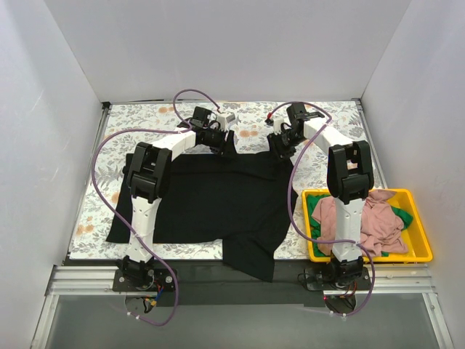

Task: Fold and stack the t-shirts
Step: Fold the tshirt

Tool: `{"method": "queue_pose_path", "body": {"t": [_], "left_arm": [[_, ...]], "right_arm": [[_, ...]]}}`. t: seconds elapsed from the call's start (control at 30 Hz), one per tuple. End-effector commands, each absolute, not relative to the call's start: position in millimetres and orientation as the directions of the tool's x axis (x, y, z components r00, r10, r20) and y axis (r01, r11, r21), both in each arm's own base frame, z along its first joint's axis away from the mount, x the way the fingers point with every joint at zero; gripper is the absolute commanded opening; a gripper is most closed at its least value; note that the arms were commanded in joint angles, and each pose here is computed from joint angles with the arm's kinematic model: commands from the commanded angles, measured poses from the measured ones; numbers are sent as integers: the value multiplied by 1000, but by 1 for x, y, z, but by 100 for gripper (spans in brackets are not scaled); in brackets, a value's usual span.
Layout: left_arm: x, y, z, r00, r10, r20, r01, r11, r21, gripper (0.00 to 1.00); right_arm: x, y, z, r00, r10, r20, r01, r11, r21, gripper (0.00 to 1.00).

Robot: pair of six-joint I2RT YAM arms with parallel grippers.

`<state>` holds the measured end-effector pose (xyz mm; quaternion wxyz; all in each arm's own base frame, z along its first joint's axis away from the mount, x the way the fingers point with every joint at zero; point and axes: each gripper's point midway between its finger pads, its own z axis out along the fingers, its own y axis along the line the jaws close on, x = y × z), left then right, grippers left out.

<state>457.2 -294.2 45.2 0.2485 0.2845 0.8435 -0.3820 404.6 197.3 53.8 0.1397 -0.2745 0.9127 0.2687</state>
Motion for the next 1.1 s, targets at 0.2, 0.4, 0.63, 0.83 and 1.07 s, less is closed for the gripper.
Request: {"method": "queue_pose_path", "body": {"t": [0.2, 0.4, 0.63, 0.83, 1.07], "left_arm": [[460, -315, 70, -691, 265, -673, 699, 484, -526, 40], [461, -320, 68, -696, 261, -669, 694, 484, -534, 29], [449, -318, 89, -653, 269, -708, 736, 445, -509, 0], [430, -318, 120, -582, 264, -769, 797, 369, -477, 0], [400, -309, 129, -547, 292, -785, 830, 313, -462, 0]], "right_arm": [[398, 207, 64, -815, -409, -410, -574, 662, 481, 27], [397, 207, 65, -811, -414, -414, -581, 656, 482, 13], [385, 209, 70, -783, -443, -436, -620, 607, 497, 2], [366, 210, 72, -749, -490, -445, -662, 557, 501, 1], [342, 209, 72, -658, -592, -466, -752, 483, 448, 1]]}}
